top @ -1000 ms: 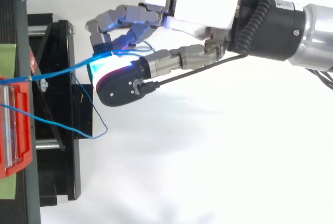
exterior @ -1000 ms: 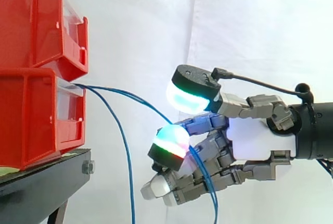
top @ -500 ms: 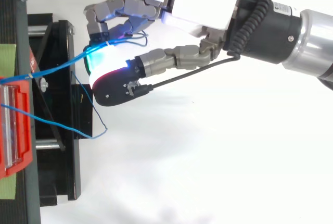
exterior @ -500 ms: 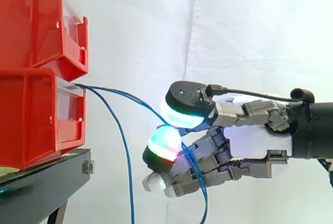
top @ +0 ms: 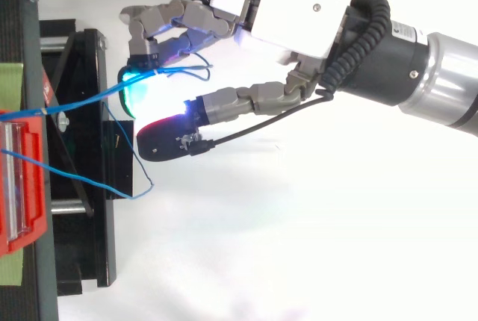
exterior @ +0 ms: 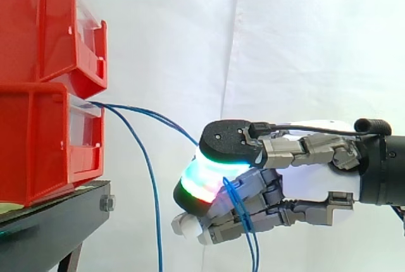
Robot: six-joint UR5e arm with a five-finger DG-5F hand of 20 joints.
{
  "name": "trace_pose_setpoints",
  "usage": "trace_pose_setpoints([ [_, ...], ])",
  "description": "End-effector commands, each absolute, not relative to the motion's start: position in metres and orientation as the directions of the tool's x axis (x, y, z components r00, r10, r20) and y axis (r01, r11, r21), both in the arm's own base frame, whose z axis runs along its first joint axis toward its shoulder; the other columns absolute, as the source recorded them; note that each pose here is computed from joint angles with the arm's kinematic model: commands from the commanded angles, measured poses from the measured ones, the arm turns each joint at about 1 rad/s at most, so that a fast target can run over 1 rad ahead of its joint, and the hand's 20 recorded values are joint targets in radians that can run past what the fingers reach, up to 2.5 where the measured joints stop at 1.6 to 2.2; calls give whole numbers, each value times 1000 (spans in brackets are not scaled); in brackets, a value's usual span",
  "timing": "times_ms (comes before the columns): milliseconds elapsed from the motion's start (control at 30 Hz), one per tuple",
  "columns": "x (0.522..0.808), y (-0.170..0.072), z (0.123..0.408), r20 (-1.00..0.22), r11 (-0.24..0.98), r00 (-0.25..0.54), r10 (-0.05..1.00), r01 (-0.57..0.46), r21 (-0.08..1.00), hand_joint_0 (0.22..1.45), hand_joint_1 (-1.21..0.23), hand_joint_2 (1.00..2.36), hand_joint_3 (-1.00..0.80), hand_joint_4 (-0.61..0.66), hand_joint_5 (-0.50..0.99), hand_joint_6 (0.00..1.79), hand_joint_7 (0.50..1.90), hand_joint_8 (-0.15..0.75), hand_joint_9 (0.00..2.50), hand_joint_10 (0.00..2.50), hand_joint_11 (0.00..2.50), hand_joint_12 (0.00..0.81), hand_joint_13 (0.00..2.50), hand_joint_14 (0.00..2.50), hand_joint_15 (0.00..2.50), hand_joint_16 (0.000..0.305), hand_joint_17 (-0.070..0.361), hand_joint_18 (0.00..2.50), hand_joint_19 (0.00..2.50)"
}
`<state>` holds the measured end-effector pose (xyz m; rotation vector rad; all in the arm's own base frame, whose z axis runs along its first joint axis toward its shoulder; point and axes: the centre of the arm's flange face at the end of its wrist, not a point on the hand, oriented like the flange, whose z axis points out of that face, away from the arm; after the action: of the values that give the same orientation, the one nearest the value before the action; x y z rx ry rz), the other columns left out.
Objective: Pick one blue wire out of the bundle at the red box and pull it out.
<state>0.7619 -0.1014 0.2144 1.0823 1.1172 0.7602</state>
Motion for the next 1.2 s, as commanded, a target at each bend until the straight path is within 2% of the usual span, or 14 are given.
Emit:
trace_pose_setpoints([
  [0,763,-100,214,-328,333,291,899,32,942,574,-774,1019,-192,193,-150,783,1128,251,805,25,693,375,236,5,119,61,137,158,258],
  [433,764,-101,208,-476,474,289,831,81,877,572,-775,1018,-195,183,-146,776,1137,255,806,24,695,375,237,5,119,61,137,164,264],
  [700,769,-104,214,-603,609,309,735,89,788,571,-775,1018,-191,186,-146,774,1142,254,805,24,693,375,238,5,120,61,136,166,269],
  [1167,773,-109,220,-680,698,342,648,89,710,572,-775,1019,-193,183,-144,771,1147,256,800,26,691,375,239,5,120,61,136,172,277],
])
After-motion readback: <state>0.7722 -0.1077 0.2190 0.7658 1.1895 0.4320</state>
